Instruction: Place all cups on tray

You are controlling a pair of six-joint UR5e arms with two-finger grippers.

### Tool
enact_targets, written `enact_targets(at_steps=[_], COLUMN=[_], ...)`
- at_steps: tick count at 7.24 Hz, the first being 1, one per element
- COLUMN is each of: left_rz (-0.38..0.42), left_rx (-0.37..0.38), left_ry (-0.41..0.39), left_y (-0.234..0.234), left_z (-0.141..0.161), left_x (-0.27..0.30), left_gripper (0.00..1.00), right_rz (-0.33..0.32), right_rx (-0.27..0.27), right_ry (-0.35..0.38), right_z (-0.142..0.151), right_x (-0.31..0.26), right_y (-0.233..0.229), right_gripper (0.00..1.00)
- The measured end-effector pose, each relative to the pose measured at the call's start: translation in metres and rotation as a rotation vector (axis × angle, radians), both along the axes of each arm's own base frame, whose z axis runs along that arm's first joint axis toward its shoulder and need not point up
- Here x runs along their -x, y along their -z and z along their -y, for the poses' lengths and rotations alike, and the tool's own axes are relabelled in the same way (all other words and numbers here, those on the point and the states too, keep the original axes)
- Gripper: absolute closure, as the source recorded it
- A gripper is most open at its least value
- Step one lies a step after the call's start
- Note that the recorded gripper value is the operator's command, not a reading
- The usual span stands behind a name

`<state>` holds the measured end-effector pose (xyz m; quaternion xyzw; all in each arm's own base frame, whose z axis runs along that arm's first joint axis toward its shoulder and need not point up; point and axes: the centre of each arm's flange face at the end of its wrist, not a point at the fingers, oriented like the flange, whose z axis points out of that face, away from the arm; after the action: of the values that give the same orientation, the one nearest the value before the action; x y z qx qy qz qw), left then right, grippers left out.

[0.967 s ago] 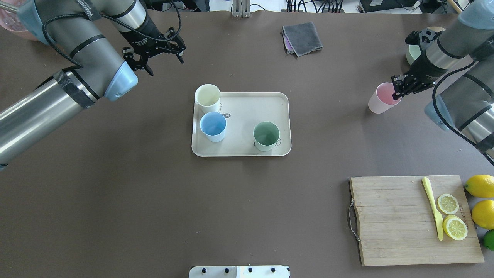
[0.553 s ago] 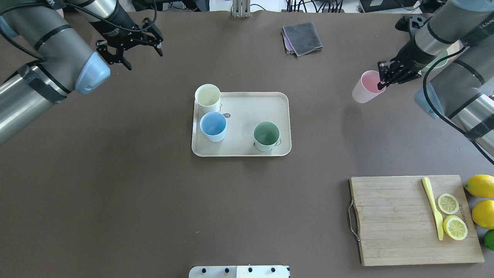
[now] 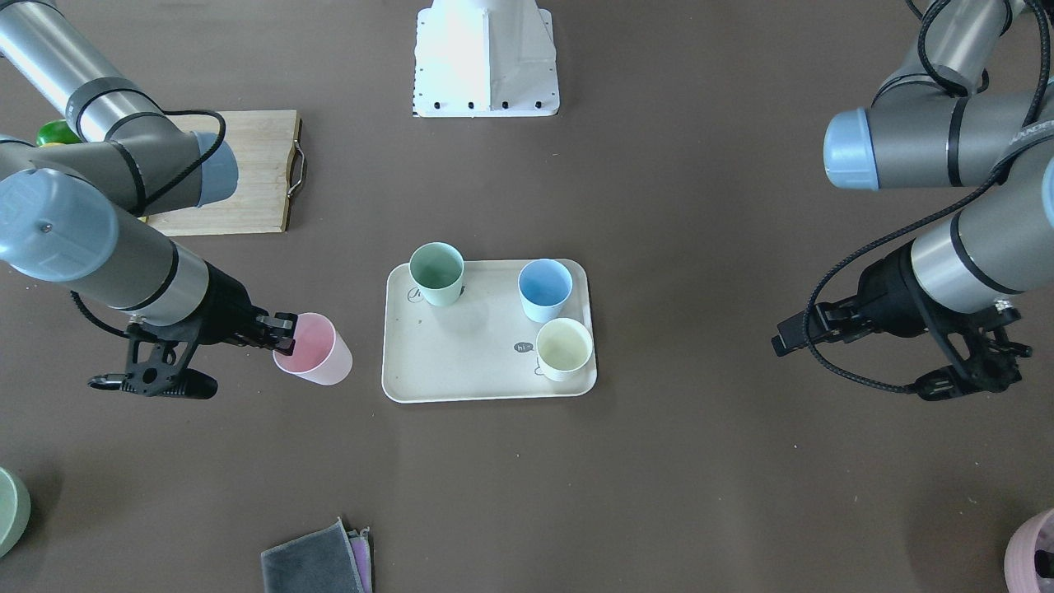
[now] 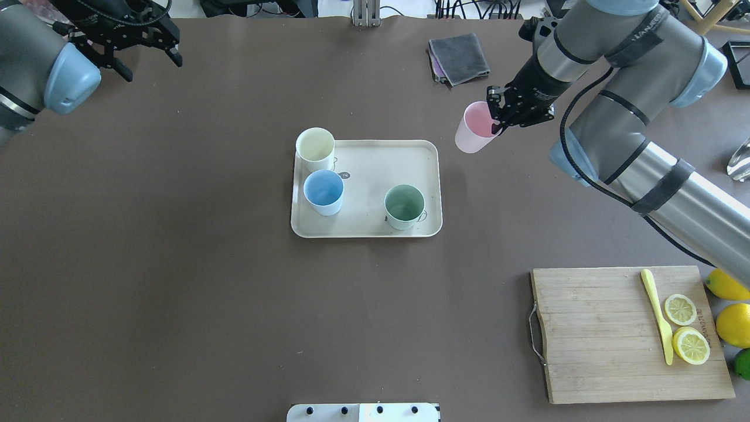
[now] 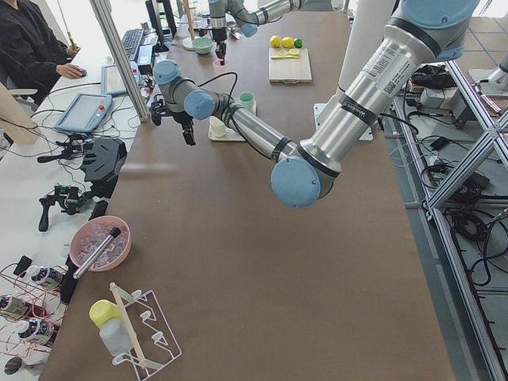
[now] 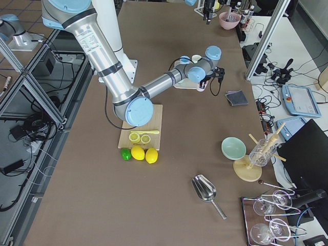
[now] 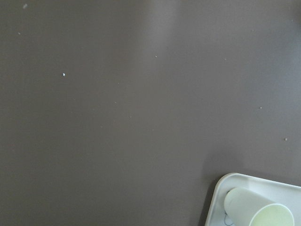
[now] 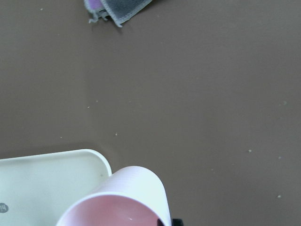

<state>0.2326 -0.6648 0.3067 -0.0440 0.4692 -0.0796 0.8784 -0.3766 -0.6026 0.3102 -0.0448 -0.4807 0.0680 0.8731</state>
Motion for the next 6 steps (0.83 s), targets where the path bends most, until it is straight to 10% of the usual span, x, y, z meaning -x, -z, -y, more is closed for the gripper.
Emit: enact_targets(at_steps=[6], left_rz=[0.018], left_rx=[-0.015], left_ry=[-0.016], left_y=[-0.026], left_z=[0.002], left_x=[0.018], left_gripper=[0.02], right_rz=[-0.051], right_rx=[-0.076], right_ry=[0.018], right_z=[-0.059], right_x=[0.117], right_y=[0.044], right_gripper=[1.0])
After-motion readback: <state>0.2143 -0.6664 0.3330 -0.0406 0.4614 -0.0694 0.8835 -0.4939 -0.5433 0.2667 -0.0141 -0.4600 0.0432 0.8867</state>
